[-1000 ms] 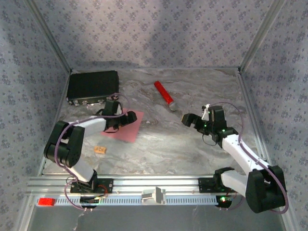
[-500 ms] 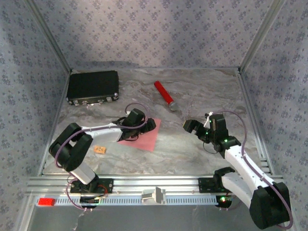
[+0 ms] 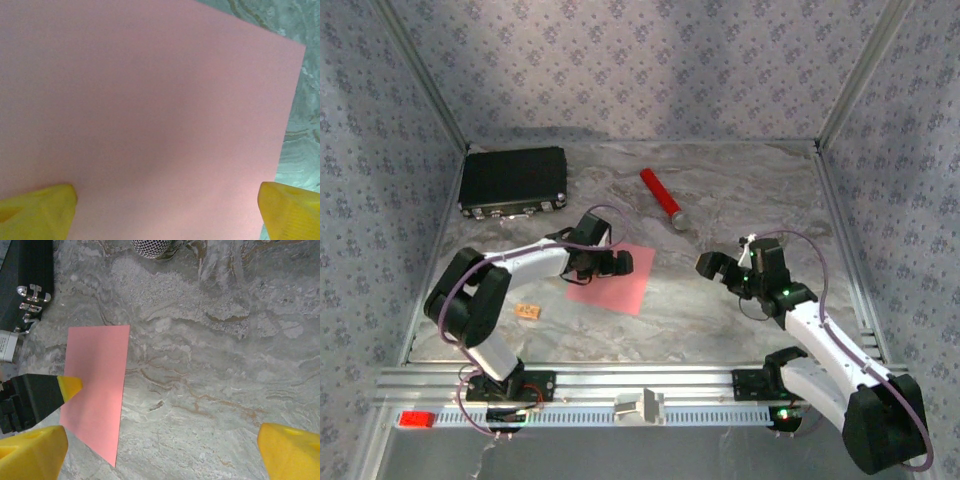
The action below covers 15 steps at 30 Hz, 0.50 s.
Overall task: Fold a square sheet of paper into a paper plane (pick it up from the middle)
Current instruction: Move the square sheet of paper to the center of the table.
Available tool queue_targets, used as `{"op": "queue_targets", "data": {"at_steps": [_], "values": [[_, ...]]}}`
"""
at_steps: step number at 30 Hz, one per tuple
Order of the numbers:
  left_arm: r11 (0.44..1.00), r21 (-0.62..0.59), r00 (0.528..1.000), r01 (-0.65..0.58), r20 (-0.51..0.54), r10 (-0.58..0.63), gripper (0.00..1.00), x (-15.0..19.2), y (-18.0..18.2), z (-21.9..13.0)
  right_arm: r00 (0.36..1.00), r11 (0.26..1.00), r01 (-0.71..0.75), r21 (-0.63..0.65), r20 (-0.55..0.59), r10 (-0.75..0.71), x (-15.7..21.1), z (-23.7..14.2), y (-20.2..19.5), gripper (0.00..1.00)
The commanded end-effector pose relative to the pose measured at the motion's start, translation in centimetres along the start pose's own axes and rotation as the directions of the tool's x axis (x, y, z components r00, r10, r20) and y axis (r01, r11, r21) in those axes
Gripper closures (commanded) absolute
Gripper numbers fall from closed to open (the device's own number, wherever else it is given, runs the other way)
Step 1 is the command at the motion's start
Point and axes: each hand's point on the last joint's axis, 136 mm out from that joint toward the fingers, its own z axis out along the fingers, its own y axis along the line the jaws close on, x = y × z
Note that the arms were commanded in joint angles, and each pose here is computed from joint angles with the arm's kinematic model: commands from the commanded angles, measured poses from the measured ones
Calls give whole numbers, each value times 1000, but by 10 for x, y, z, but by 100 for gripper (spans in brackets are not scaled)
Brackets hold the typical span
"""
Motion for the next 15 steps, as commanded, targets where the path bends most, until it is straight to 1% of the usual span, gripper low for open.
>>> {"op": "queue_targets", "data": {"at_steps": [1,2,6,9,12,15], "values": [[1000,-3,997,19,-77,-20,8,19,4,8,1000,1000,11,-12,18,-11,-6,-2,9,1],[999,-17,996,50,-73,-51,8,21,7,10,1000,1000,11,-6,20,-11,-6,-2,8,1],[991,18,990,136,-43,-135,9,29,-2,16,1000,1000,-2,26,30,1,-7,-3,4,1],[985,-16,984,175,-17,-175,9,35,-8,20,999,999,-20,46,38,18,-8,-3,0,1],[978,-10,978,209,18,-209,9,42,-25,24,998,996,-49,74,53,45,-11,-4,-4,1],[975,-11,973,222,64,-221,9,44,-41,24,998,997,-39,70,60,35,-12,-5,-3,1]]}}
